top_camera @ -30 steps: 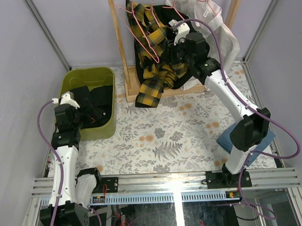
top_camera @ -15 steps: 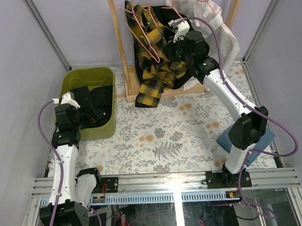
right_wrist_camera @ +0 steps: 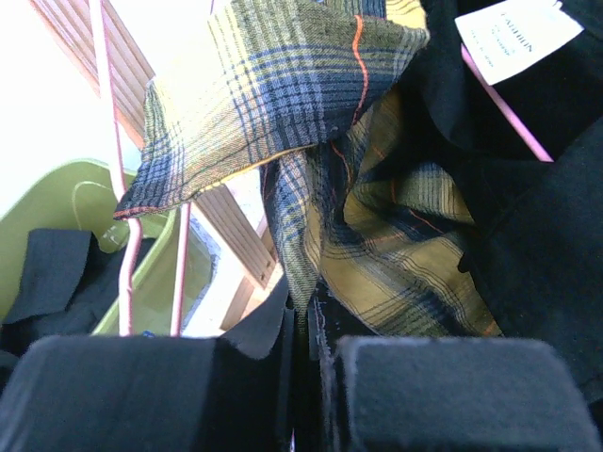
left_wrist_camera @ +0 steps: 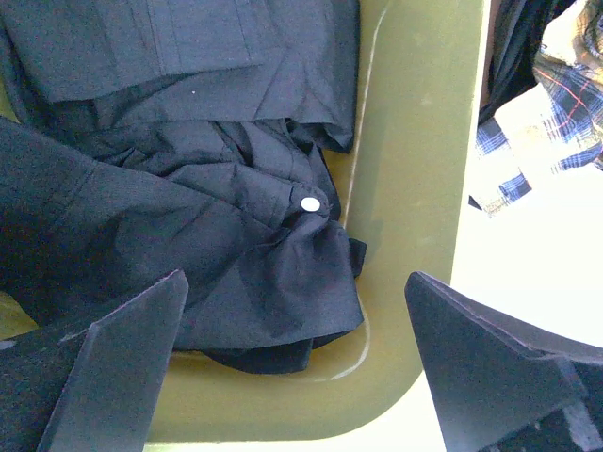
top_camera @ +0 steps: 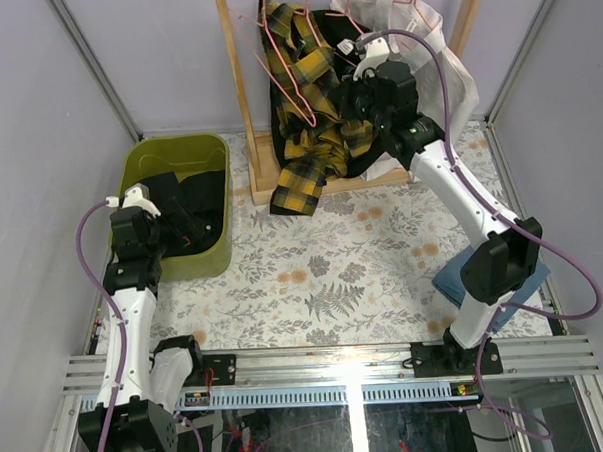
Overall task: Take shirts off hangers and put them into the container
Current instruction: Pick up the hanger from the clothesline.
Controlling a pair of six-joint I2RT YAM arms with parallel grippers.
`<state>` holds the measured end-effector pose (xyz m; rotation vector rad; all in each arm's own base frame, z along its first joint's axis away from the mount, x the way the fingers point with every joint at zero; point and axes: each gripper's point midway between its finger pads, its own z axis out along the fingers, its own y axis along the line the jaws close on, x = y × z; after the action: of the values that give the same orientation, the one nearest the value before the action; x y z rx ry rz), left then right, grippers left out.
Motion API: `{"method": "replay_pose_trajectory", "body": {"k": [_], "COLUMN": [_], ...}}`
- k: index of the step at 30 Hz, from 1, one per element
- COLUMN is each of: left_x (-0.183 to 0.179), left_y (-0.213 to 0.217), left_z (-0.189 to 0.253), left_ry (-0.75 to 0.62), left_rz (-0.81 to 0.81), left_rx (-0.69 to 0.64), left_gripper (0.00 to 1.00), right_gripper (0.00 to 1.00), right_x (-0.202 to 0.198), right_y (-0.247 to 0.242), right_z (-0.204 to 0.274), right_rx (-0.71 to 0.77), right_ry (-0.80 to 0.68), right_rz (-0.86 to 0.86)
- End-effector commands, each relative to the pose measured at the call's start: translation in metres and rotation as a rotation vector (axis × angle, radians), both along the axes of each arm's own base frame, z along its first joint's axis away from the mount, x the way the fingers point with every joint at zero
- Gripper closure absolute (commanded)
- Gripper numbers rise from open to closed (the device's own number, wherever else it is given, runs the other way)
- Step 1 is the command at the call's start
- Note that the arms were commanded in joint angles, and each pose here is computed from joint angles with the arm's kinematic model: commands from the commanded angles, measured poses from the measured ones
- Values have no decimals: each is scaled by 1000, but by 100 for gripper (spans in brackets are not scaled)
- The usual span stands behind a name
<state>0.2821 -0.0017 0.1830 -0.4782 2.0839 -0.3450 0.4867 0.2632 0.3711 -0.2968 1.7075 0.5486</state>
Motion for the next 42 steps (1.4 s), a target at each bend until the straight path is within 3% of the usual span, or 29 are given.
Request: {"method": "replay_pose_trajectory", "body": {"k": [1,28,33,42], "left_x": [3,3,3,3], "left_y": [5,6,7,7], "left_z": [7,5,5,5], "left_ry": [-17,-9,-8,-9], "left_rz": [9,13,15,18], "left_rx": [27,28,30,31], "left_gripper": [0,0,0,0], "right_gripper": [100,100,100,100], "right_x": [-30,-94,-103,-144], "right_y": [-17,-45,-68,-93], "right_z": [109,152,149,129], "right_rx": [213,263,223,99], "right_ry": [-221,-198,-208,-145], "right_rz": [-40,-32,-119,-126]}}
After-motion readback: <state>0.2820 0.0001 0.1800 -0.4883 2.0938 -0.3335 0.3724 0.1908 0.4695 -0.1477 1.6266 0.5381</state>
